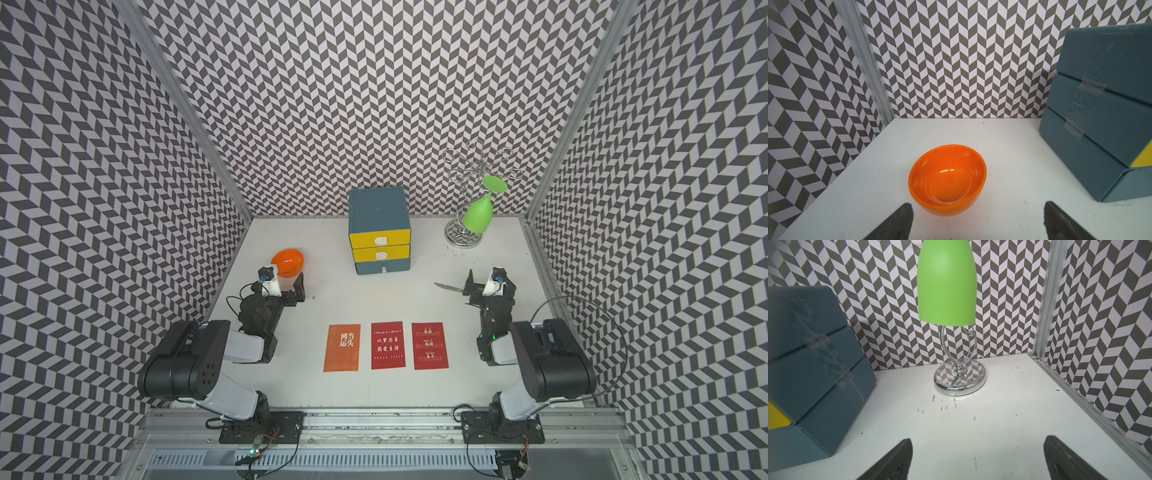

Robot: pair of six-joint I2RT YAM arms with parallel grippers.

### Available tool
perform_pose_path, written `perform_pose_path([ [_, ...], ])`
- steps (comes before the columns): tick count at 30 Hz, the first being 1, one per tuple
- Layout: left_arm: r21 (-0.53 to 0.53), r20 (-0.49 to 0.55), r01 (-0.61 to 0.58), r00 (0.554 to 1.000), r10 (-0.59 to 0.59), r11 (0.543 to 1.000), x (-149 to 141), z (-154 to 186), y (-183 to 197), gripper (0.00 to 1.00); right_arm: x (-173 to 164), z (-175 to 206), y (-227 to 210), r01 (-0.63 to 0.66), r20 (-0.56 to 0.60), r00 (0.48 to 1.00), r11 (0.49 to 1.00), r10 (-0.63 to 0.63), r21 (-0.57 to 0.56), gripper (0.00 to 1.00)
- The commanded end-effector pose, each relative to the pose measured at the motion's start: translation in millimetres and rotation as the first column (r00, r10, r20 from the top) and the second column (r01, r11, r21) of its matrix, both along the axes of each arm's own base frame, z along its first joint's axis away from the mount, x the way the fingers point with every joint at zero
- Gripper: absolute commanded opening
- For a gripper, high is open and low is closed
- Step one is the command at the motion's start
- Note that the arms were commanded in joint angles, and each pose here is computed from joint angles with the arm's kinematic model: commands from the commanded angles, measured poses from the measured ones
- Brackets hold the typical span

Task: Take the postcards out of the drawer
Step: Reset both arms

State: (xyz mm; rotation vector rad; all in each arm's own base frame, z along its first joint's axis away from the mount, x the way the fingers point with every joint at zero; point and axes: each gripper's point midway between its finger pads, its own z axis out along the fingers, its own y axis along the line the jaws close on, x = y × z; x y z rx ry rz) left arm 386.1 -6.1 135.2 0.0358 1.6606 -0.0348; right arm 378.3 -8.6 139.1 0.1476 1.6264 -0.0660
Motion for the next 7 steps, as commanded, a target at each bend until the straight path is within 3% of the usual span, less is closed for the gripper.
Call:
perform_pose_path([
  [1, 0.012, 0.028, 0.014, 1.000, -0.014, 1.000, 2.0, 7.7, -2.2, 0.99, 0.7, 17.9, -0.7, -0.003, 0.074, 0.997, 1.000, 0.003, -0.001, 1.00],
  [7, 0.008, 0.028, 0.013, 1.000, -0.013, 1.000, 2.0, 8.6, -2.0, 0.99, -0.1, 20.0, -0.7, -0.003, 0.089, 0.996, 1.000, 0.003, -0.001, 1.00],
])
